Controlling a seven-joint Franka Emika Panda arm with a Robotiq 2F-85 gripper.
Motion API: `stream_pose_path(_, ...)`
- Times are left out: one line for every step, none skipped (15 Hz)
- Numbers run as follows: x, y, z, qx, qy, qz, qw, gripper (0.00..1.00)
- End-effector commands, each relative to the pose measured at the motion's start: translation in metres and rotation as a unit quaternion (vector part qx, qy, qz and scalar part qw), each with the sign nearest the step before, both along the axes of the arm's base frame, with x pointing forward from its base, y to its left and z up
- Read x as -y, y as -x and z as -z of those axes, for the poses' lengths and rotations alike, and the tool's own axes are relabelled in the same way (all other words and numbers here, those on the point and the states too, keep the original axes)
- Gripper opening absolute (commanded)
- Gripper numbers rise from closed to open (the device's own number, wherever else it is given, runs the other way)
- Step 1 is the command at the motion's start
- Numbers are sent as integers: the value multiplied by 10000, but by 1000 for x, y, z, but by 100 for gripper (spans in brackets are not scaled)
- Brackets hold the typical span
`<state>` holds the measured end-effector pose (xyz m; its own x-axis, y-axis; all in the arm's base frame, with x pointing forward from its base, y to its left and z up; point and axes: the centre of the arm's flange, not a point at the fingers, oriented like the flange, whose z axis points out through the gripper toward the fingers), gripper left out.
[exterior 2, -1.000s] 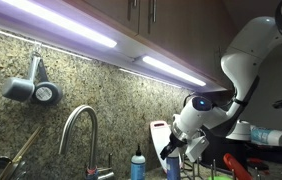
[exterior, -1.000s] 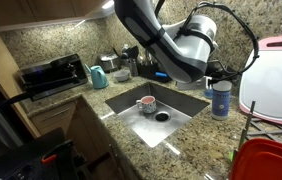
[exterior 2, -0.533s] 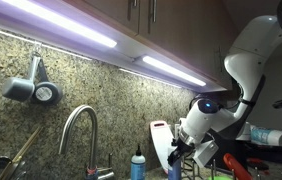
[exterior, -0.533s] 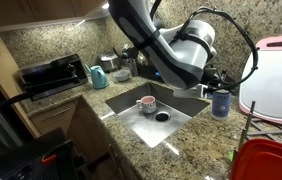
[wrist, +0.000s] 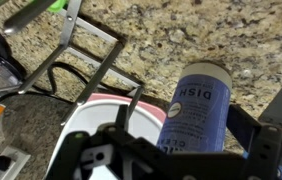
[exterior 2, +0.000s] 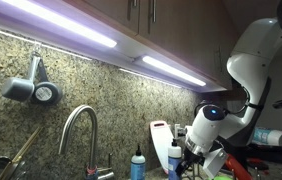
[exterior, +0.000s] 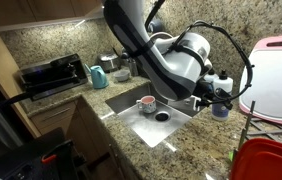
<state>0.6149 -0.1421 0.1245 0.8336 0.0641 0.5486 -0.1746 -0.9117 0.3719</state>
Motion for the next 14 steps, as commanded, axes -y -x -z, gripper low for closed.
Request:
stream_pose_path(-4,0,-6,147,83,42,9998,100)
stream_pose_path(-4,-2,-7,203,65,28,9998,100)
stream_pose_path(-5,-4,-8,256,62,-24,9996,100)
stream_pose_path(-6,-7,-9,266,45,-40,9996,100)
stream_pose_path(-7,-10,-10,305,43,-78,9995,100)
stream_pose_path(-8,-12,-11,326,40,-112,9994,100)
stream_pose_path(-9,-15,-13,347,67,-102,9993,100)
stream_pose_path(-10,-17,-15,353,34,-142,9993,100)
stream_pose_path(-10,-19,-15,372,30,-127,9992,100)
stream_pose_path(-10,-21,-15,377,28,-106,9992,100)
stream_pose_path(-10,-23,-15,369,16,-134,9992,100)
stream_pose_path(-9,-25,-15,362,-3,-130,9993,100)
stream_pose_path(-9,-27,-14,389,3,-123,9992,100)
stream_pose_path(-8,-29,-14,419,8,-171,9990,100)
